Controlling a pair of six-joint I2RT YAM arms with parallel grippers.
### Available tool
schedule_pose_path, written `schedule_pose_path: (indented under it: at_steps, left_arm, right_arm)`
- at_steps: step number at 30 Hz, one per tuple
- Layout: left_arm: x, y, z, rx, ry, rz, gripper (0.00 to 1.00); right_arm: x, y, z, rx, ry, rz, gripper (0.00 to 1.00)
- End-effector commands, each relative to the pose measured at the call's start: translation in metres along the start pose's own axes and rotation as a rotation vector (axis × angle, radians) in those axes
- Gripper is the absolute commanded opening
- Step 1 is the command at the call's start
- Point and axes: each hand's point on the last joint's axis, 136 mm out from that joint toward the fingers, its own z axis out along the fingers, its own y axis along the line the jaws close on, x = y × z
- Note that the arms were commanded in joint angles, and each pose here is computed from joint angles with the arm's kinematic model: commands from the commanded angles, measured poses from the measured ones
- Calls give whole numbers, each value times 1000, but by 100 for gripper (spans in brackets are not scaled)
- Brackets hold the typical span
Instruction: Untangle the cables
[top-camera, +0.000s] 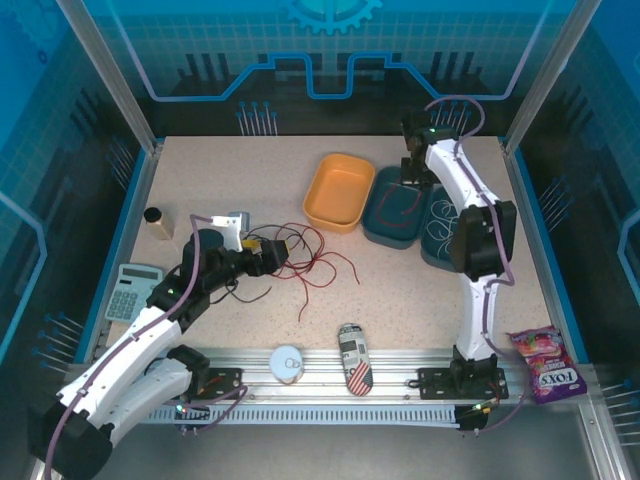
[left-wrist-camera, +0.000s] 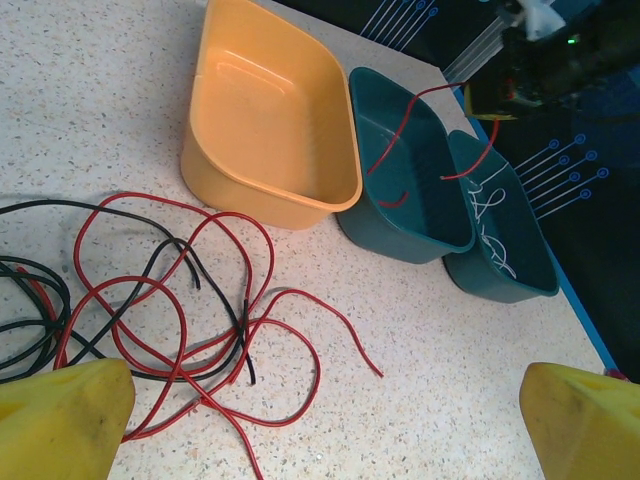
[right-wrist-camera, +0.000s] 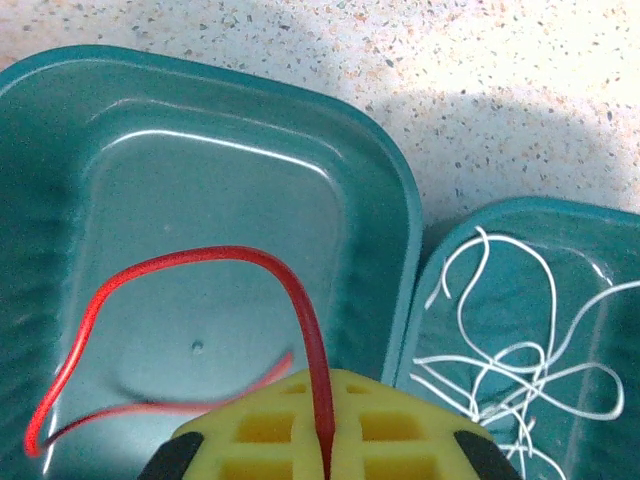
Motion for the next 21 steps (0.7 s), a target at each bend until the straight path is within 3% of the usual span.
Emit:
schedule_pose_path:
  at_steps: [1,9,16,21]
  left_arm:
    - [-3,-4,-1,29,-10,-21,99]
    - [1,-2,-3,23,-3,-26,99]
    - [2,0,-3,17,-7,-36,99]
    - [3,0,-2,17,-7,-40,99]
  right_arm:
    - [6,3,12,66,46,-43,3]
    - [15,17,36,74,82,-80,10]
    - [18,24,31,31,70,-92,29]
    - [20,25,20,-2,59,-88,37]
